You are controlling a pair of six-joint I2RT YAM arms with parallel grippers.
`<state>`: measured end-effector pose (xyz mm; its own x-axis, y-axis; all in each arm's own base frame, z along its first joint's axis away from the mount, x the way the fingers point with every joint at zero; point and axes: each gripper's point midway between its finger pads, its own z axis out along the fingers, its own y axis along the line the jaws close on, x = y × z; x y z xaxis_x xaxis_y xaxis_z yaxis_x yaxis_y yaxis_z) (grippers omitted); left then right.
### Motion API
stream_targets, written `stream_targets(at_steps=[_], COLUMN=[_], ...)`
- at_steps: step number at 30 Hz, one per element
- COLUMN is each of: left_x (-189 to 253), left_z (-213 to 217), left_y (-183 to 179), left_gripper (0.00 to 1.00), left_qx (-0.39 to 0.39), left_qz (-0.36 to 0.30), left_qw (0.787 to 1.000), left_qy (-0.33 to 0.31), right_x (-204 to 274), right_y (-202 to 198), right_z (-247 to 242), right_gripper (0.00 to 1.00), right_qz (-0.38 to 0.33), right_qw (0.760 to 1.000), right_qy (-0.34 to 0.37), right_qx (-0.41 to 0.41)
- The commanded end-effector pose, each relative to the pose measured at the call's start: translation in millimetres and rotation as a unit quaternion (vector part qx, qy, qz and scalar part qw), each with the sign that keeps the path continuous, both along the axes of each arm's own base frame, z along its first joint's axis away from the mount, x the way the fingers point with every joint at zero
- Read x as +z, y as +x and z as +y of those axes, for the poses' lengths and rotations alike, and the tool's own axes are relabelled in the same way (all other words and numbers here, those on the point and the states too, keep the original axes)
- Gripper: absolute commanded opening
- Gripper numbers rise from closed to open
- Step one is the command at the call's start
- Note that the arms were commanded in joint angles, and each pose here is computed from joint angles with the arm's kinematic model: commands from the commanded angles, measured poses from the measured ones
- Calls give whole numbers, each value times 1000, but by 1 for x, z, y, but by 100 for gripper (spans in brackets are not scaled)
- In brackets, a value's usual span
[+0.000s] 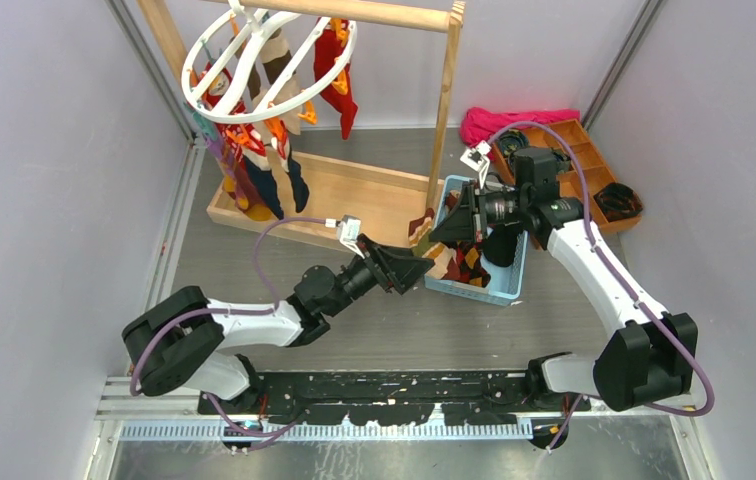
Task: Clip the socks to the hanger
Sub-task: Pick up the sock from the bin.
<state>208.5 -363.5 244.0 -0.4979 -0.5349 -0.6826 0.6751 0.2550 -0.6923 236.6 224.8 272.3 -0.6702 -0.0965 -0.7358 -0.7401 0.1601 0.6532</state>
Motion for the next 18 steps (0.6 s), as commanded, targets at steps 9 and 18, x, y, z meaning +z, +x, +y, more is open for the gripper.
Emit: stream_targets(at_steps=[9,18], left_x=[34,32], left_z=[0,1], left_y=[19,23], left_gripper=[53,20], left_qx=[15,16], left_qz=[117,115], left_qw=[980,978], left_qy=[-162,-172], right_x=[19,17], right_y=[-13,-12], right_z=[3,3], right_gripper=[1,1], right_qz=[-52,-52], right_qw=[998,998], right_qy=[14,8], right_qx=[42,37])
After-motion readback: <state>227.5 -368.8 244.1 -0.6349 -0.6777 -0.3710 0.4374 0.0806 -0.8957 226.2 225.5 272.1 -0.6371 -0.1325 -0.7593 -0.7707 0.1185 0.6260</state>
